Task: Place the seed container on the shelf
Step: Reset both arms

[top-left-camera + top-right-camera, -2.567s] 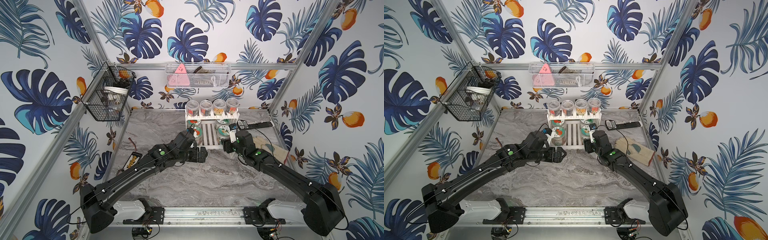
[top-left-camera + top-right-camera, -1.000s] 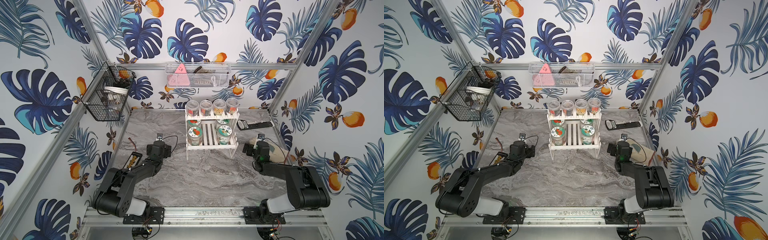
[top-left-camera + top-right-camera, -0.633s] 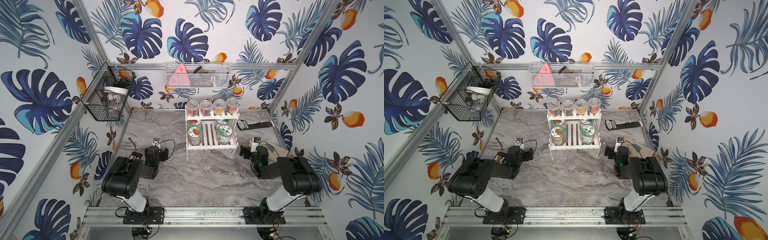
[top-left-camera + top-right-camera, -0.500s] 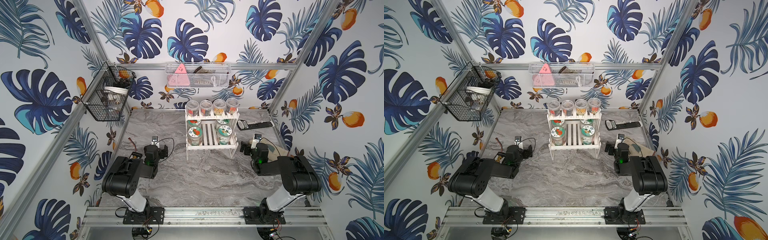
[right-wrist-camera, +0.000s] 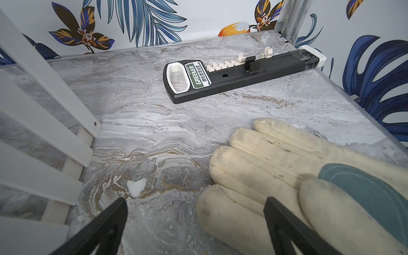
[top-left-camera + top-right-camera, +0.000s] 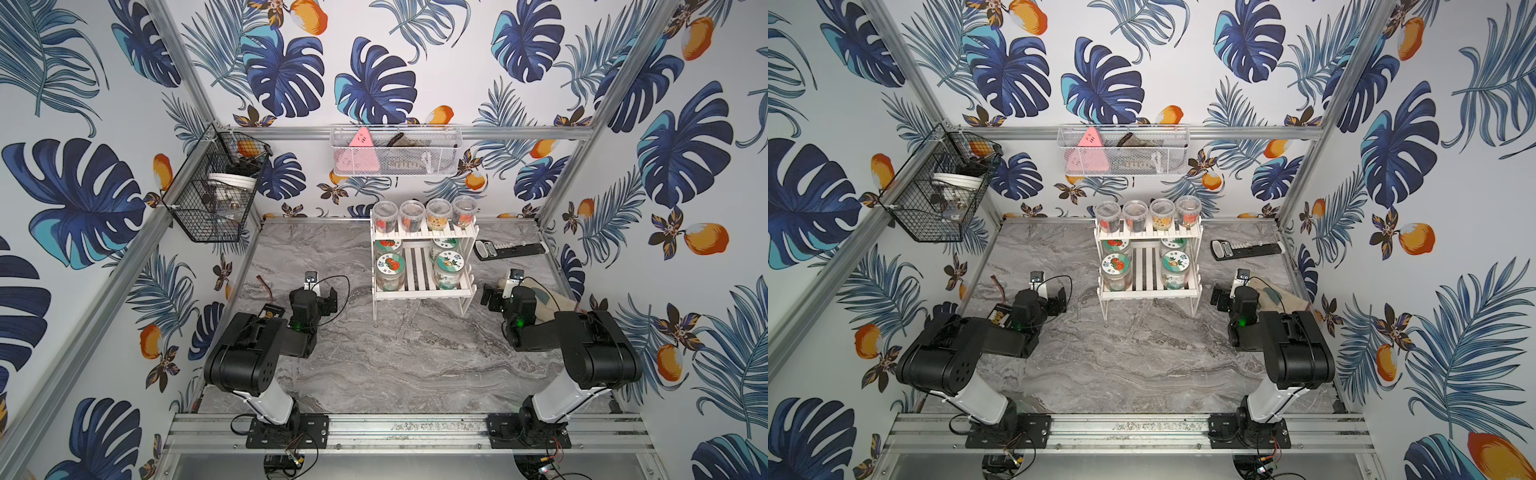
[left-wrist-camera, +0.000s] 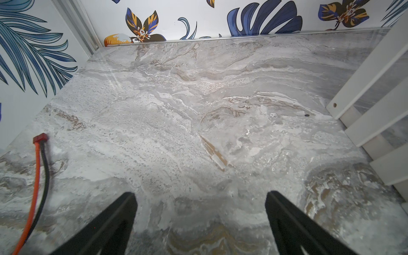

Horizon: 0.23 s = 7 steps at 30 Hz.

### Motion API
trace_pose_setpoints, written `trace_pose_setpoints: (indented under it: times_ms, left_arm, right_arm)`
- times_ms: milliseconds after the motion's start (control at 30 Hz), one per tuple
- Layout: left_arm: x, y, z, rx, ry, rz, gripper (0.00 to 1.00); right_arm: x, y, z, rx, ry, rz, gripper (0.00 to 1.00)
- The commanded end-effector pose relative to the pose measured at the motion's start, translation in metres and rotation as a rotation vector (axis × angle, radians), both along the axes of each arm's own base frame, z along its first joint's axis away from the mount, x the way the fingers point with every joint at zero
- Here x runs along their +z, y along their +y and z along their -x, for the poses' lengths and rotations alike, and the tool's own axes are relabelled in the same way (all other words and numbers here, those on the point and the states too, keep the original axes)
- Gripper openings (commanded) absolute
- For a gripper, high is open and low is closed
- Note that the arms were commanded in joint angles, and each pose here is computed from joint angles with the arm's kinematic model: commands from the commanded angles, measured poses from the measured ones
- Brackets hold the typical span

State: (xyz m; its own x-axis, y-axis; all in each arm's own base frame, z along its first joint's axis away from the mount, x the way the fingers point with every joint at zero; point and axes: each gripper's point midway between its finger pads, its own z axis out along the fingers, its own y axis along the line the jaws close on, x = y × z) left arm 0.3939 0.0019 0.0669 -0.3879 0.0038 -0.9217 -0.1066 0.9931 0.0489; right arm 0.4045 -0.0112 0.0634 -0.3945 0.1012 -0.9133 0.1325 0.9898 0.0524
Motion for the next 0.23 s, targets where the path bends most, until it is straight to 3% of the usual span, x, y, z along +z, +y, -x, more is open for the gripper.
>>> trace_pose_setpoints:
  times_ms: [0,200]
  left_arm:
    - [0.0066,0.0006,-0.0047,0.001,-0.024,-0.003,0.99]
    - [0.0067,0.0009,-0.0026,0.001,-0.028,-0.004,0.99]
  right_arm:
    - [0.0025,-0.0025,-0.0012,-0.014,-0.011,-0.001,1.0]
    - [0.0025,-0.0023,-0.001,-0.014,-0.012,-0.002,1.0]
